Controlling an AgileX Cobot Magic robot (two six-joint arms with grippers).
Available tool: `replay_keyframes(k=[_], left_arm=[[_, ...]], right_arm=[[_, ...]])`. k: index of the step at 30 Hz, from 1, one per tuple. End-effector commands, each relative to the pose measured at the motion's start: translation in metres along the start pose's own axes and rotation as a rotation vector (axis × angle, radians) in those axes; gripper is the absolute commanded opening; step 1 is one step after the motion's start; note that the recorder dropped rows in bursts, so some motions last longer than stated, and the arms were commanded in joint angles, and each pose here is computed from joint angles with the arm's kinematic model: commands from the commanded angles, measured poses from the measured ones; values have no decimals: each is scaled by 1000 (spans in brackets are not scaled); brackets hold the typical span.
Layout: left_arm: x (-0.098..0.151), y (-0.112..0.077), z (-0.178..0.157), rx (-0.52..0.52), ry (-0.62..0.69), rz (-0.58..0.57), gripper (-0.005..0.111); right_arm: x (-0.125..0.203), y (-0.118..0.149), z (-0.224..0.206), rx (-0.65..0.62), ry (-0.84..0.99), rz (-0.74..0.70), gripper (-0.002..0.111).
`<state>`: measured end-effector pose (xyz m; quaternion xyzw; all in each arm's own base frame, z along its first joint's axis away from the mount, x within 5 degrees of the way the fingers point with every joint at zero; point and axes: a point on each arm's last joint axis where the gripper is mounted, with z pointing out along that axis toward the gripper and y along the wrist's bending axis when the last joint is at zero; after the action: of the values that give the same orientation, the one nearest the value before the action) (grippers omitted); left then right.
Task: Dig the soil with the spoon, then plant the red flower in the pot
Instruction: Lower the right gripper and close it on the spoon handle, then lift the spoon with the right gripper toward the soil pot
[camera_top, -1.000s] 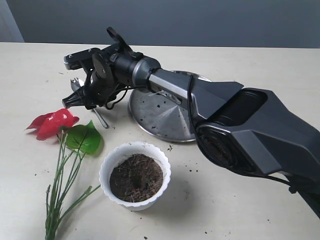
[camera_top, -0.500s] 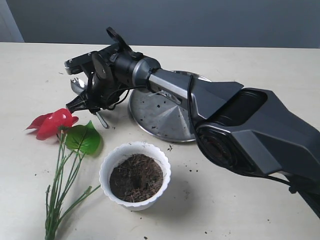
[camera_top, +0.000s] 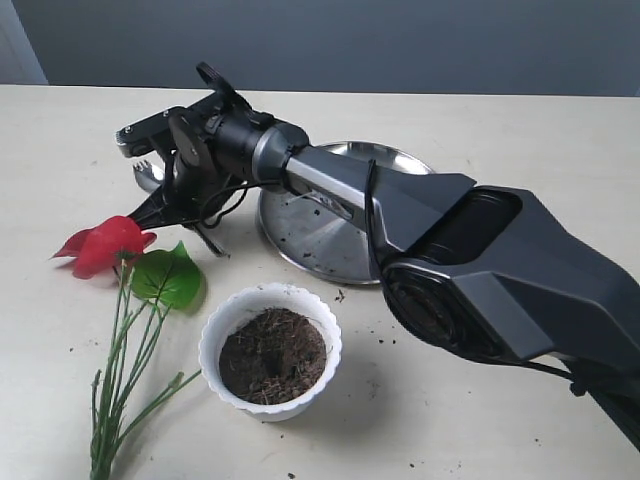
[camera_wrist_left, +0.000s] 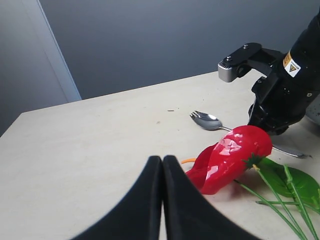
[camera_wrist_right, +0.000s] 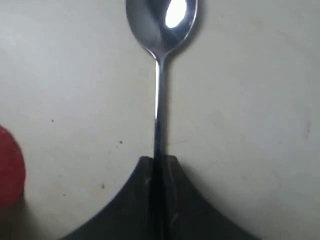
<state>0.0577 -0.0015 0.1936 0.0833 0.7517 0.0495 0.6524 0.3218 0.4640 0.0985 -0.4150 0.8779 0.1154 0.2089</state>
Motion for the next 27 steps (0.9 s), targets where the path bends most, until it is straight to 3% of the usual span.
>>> replay_keyframes(k=[1, 23, 27], left_arm=[[0, 0, 0, 2, -8, -13, 0], [0, 0, 0, 2, -6, -13, 0], [0, 0, 0, 2, -6, -13, 0]], right_arm=[[32, -3, 21, 27, 235, -7, -1], [-28, -3, -62, 58, -35, -31, -1], [-34, -9, -71, 121, -52, -61, -1]])
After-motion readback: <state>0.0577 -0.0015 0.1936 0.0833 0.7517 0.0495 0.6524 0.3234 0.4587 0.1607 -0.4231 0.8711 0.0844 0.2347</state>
